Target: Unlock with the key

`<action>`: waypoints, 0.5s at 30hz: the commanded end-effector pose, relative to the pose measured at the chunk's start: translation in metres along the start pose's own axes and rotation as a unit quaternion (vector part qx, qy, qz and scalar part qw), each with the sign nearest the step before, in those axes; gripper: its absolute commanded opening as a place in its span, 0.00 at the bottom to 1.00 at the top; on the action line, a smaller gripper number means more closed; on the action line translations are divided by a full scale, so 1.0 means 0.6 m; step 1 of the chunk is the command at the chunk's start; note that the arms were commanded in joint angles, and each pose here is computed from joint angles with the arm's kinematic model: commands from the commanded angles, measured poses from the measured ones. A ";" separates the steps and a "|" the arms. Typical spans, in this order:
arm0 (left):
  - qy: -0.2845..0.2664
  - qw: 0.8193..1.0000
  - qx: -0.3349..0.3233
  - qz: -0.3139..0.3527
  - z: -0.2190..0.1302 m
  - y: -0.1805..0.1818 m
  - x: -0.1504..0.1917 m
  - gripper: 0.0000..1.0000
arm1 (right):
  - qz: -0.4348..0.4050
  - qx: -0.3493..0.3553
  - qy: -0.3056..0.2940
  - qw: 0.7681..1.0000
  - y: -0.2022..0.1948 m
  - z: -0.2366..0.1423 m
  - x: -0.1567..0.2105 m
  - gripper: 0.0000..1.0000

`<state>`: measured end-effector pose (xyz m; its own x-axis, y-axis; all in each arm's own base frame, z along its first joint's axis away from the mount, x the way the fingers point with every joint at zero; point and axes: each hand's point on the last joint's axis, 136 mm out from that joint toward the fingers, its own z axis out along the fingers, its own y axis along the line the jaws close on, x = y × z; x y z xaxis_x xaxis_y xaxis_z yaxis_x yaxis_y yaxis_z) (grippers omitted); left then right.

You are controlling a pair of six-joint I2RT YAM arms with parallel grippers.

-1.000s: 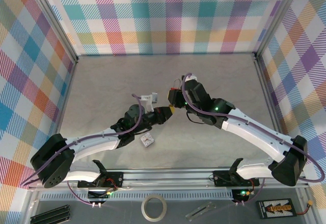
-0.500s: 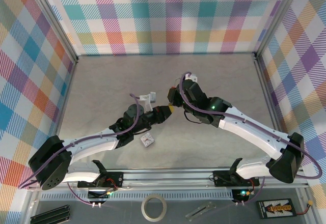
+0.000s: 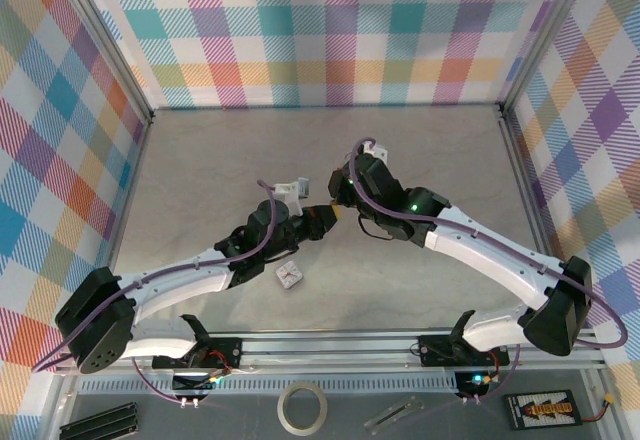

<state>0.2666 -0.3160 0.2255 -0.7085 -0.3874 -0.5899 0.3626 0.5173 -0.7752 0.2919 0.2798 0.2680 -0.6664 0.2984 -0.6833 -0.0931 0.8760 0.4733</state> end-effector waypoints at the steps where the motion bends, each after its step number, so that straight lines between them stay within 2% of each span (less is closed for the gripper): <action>1: -0.147 0.977 0.154 0.021 -0.055 -0.172 -0.145 0.00 | -0.049 0.028 0.128 0.990 -0.032 0.015 0.131 0.00; 10: -0.161 0.966 0.203 0.003 -0.076 -0.206 -0.175 0.00 | -0.056 0.031 0.126 0.990 -0.045 0.021 0.155 0.00; 15: -0.159 0.960 0.230 -0.012 -0.072 -0.221 -0.177 0.00 | -0.063 0.009 0.127 0.990 -0.033 0.025 0.159 0.00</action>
<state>0.2661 -0.3160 0.2213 -0.7470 -0.3933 -0.5360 0.3209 0.4929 -0.8088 0.2953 0.2803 0.2567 -0.6264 0.3216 -0.7101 -0.0910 0.8746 0.4763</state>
